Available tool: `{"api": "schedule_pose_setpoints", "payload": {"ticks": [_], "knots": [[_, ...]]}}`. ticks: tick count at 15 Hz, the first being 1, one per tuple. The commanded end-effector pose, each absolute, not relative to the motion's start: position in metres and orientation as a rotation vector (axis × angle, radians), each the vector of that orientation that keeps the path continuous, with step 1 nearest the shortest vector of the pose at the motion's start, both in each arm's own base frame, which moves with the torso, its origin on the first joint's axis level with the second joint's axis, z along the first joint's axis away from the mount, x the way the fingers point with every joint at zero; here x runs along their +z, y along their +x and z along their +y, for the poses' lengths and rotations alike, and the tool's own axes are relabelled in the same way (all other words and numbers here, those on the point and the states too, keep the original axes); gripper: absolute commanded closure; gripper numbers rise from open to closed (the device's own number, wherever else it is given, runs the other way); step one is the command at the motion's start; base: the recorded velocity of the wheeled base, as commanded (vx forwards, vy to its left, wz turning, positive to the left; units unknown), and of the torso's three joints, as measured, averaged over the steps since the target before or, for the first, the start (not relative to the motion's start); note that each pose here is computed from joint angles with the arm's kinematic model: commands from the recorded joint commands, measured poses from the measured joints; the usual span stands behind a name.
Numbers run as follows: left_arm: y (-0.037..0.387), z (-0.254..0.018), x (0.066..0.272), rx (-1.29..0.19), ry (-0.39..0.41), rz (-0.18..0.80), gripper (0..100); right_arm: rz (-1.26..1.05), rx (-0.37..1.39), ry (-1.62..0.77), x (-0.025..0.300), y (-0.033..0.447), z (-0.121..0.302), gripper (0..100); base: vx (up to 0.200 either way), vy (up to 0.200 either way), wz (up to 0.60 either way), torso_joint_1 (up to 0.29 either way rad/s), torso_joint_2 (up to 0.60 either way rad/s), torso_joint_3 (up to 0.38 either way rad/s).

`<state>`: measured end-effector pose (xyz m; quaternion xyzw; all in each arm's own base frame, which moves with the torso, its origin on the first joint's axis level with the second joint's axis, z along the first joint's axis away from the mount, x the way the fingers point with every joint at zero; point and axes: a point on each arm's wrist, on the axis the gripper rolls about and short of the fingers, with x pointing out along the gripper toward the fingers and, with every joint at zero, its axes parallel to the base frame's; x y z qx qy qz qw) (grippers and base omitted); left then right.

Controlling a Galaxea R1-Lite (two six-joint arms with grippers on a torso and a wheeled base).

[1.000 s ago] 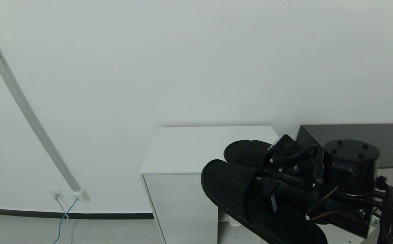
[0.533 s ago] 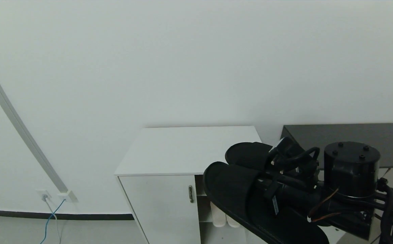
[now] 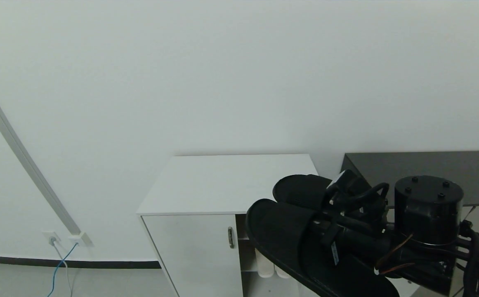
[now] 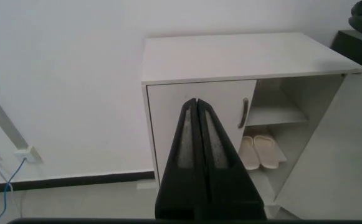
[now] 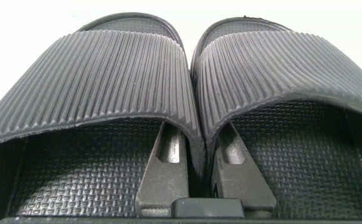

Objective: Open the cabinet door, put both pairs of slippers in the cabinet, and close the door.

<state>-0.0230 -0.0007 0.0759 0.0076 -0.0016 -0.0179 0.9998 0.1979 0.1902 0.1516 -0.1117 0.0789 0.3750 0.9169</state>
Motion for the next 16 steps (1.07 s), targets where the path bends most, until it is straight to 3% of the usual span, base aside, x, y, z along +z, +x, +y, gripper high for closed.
{"api": "schedule_pose_setpoints", "payload": {"ticks": [1, 11, 16], "knots": [[-0.023, -0.001, 0.076, -0.035, 0.015, -0.002, 100, 0.169, 0.772, -0.233, 0.149, 0.198, 0.191, 100, 0.000, 0.000, 0.00, 0.000, 0.00, 0.000], [-0.023, -0.001, 0.076, -0.035, 0.015, -0.002, 100, 0.165, 0.773, -0.231, 0.139, 0.196, 0.188, 100, 0.000, 0.000, 0.00, 0.000, 0.00, 0.000], [-0.023, -0.001, 0.076, -0.035, 0.015, -0.002, 100, 0.170, 0.775, -0.235, 0.136, 0.198, 0.191, 100, 0.000, 0.000, 0.00, -0.139, 0.31, 0.166]]}}
